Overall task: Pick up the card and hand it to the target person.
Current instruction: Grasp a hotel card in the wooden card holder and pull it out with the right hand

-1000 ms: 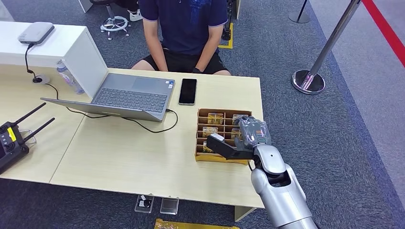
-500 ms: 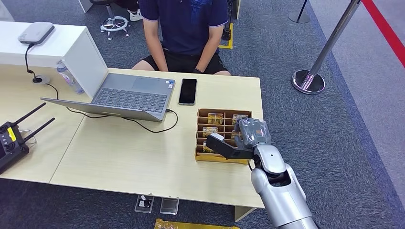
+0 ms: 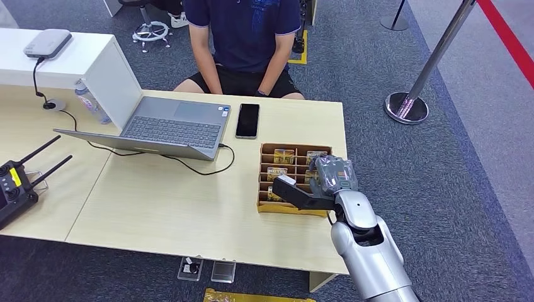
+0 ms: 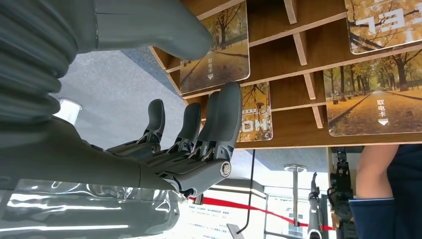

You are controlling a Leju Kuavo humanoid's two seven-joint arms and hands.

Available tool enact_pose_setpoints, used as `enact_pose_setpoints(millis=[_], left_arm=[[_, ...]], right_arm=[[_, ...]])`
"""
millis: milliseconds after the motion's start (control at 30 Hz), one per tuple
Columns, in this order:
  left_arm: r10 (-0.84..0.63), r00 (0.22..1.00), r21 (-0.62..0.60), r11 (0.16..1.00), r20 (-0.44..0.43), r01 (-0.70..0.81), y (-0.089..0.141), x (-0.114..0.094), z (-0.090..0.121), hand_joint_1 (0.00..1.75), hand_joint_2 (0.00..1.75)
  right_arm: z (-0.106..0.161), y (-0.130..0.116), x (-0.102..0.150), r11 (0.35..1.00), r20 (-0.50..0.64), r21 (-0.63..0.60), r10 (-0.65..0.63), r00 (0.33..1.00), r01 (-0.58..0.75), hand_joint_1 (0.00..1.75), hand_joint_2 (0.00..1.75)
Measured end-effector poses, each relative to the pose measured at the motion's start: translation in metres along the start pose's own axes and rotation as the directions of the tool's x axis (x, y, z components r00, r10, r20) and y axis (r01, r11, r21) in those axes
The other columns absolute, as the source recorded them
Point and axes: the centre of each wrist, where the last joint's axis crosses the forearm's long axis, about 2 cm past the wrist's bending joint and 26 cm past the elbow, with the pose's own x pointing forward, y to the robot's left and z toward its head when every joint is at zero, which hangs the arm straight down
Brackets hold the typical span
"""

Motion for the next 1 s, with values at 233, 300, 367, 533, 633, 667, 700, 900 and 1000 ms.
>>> enact_pose_setpoints(millis=[233, 300, 367, 533, 633, 667, 700, 900, 1000], left_arm=[[0.0, 1.0, -0.002, 1.0, 0.0, 0.0, 0.0003, 0.0001, 0.0, 0.0, 1.75], [0.0, 1.0, -0.002, 1.0, 0.001, 0.0, 0.0003, 0.0001, 0.0, 0.0, 1.75], [0.0, 1.0, -0.002, 1.0, 0.0, 0.0, 0.0003, 0.0001, 0.0, 0.0, 1.75], [0.0, 1.0, -0.001, 1.0, 0.001, 0.0, 0.0005, 0.0001, 0.0, 0.0, 1.75], [0.001, 1.0, 0.001, 1.0, 0.001, -0.001, 0.0005, 0.0001, 0.0, 0.0, 1.75], [0.001, 1.0, 0.001, 1.0, 0.001, -0.001, 0.0006, 0.0001, 0.0, 0.0, 1.75], [0.001, 1.0, 0.002, 1.0, 0.001, -0.001, 0.0006, 0.0001, 0.0, 0.0, 1.75], [0.001, 1.0, 0.005, 1.0, 0.001, -0.001, 0.0006, 0.0001, 0.0, 0.0, 1.75], [0.001, 1.0, 0.007, 1.0, 0.001, -0.001, 0.0007, 0.0001, 0.0, 0.0, 1.75]], right_arm=[[0.0001, -0.0008, 0.0003, 1.0, 0.001, -0.003, 0.0, 1.0, 0.0, 1.45, 1.75], [0.0001, -0.0009, 0.0003, 1.0, 0.001, -0.003, -0.001, 1.0, 0.001, 1.44, 1.75], [0.0001, -0.001, 0.0004, 1.0, 0.001, -0.003, -0.001, 1.0, 0.001, 1.44, 1.75], [0.0002, -0.0015, 0.0005, 1.0, 0.002, -0.004, -0.001, 1.0, 0.001, 1.44, 1.75], [0.0002, -0.0016, 0.0006, 1.0, 0.002, -0.004, -0.001, 1.0, 0.001, 1.42, 1.75], [0.0002, -0.0016, 0.0006, 1.0, 0.002, -0.004, -0.001, 1.0, 0.001, 1.42, 1.75], [0.0002, -0.0016, 0.0006, 1.0, 0.002, -0.004, -0.001, 1.0, 0.001, 1.43, 1.75], [0.0002, -0.0015, 0.0006, 1.0, 0.003, -0.003, -0.002, 1.0, 0.002, 1.4, 1.75], [0.0001, -0.0015, 0.0006, 1.0, 0.005, -0.002, -0.003, 1.0, 0.003, 0.91, 1.75]])
